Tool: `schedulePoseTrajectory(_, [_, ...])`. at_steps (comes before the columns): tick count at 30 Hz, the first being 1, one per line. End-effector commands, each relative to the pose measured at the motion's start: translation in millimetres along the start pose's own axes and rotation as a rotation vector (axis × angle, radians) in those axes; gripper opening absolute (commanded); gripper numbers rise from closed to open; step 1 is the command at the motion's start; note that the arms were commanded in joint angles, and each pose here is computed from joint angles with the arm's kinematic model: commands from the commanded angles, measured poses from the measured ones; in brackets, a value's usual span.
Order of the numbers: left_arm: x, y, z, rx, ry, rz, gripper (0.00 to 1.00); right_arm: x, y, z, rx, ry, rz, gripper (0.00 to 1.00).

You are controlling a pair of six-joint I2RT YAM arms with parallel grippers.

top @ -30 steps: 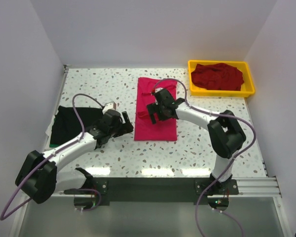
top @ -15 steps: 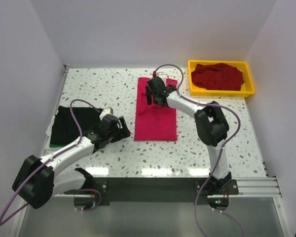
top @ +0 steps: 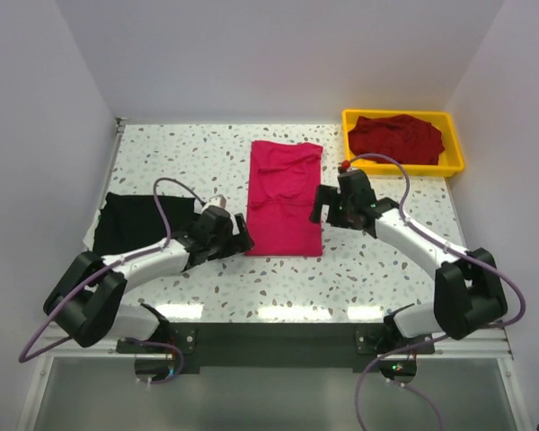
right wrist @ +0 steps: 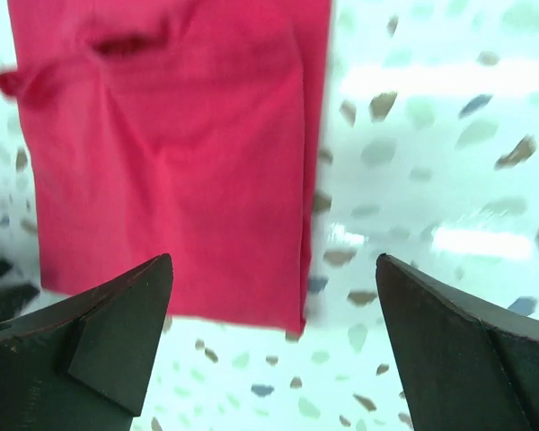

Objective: Fold and stack the t-shirts
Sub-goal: Fold the tshirt

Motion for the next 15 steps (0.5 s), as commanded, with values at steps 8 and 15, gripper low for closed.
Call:
schedulePoseTrajectory(8, [-34.8, 20.6, 6.4, 0.023, 0.046, 0.097, 0.68, 24.0, -8.3, 78.2, 0.216, 0.117, -0.358, 0.91])
schedulePoseTrajectory(15, [-31.8, 20.5, 16.2, 0.045, 0.071, 0.077, 0.47, 18.2, 7.5, 97.5, 0.267, 0.144, -0.326, 0.71])
Point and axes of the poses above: each gripper's point midway between its finger pads, its own y axis out along the fingers, its own x axis along the line the jaws close on, z = x × y, the point moved 7 cm from there along -y, back along the fingers, and after that the axes turned 11 degrees about -y, right-handed, at the moved point
